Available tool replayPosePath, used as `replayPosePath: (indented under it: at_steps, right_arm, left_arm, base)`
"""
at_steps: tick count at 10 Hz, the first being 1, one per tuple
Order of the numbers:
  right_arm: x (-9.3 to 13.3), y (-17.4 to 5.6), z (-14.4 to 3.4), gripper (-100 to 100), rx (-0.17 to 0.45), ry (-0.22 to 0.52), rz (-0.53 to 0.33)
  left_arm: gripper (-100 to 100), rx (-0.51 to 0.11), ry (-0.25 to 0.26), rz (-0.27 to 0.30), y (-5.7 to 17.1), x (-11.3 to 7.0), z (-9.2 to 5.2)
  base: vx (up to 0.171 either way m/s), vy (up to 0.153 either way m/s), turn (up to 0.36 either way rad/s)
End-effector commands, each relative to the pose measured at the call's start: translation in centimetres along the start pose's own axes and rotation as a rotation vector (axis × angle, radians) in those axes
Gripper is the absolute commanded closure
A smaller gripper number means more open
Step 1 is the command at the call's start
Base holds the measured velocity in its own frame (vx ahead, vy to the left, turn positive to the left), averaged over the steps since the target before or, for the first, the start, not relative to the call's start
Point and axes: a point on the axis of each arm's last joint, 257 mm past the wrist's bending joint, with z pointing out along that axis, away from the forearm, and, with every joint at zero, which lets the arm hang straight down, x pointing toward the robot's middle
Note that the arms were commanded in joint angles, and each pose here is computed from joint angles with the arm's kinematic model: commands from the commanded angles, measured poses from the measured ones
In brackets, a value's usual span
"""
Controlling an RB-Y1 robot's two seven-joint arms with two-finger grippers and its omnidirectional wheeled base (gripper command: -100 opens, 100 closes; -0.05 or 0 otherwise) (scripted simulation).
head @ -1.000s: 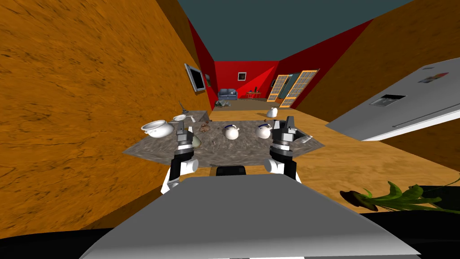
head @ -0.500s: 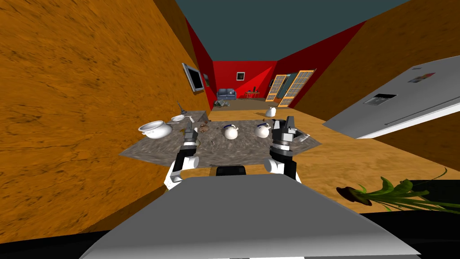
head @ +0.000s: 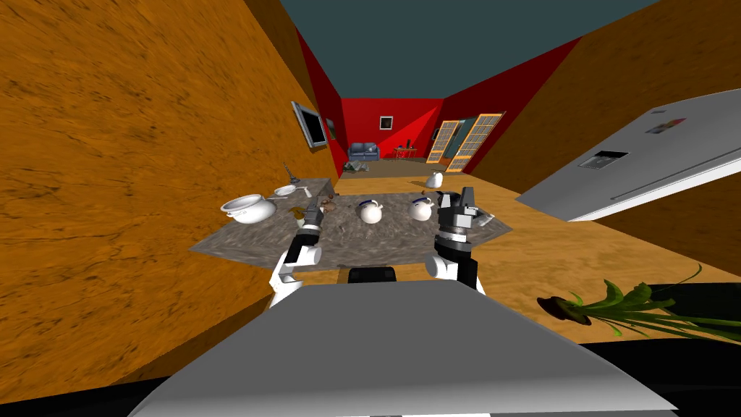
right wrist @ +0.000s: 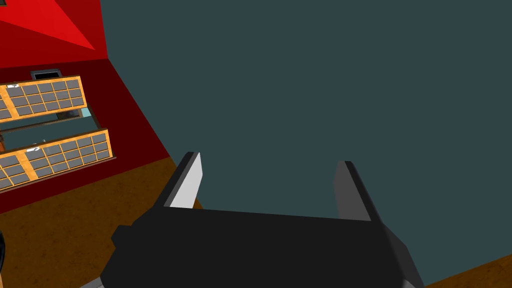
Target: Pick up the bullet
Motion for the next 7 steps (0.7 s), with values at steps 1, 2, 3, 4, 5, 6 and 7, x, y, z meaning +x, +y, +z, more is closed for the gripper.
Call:
replayPosePath:
  at_steps: [1,2,3,4,5,6,7]
  right_arm:
    - [0.0,0.0,0.0,0,0.0,0.0,0.0]
    - [0.0,0.0,0.0,0,0.0,0.0,0.0]
    - [0.0,0.0,0.0,0,0.0,0.0,0.0]
    - [0.0,0.0,0.0,0,0.0,0.0,0.0]
    - [0.0,0.0,0.0,0,0.0,0.0,0.0]
    - [0.0,0.0,0.0,0,0.0,0.0,0.0]
    - [0.0,0.0,0.0,0,0.0,0.0,0.0]
  left_arm:
    - [-100,-0.056,0.021,-0.001,2.0,0.5,1.0]
    - [-100,-0.068,0.023,-0.001,2.3,0.5,1.0]
    - [-100,-0.111,0.04,-0.002,3.9,0.9,1.9]
    - [-100,-0.127,0.041,-0.002,4.3,0.9,1.9]
    - [-100,-0.161,0.055,-0.003,5.5,1.2,2.7]
    - [-100,-0.188,0.058,-0.003,6.4,1.3,2.7]
    - [-100,-0.218,0.07,-0.003,7.4,1.5,3.6]
  base:
    - [-0.015,-0.017,-0.022]
    - [-0.013,-0.014,-0.02]
    - [-0.014,-0.018,-0.028]
    - [-0.015,-0.017,-0.011]
    - [-0.017,-0.026,-0.026]
    - [-0.013,-0.024,-0.012]
    - [-0.011,-0.025,-0.016]
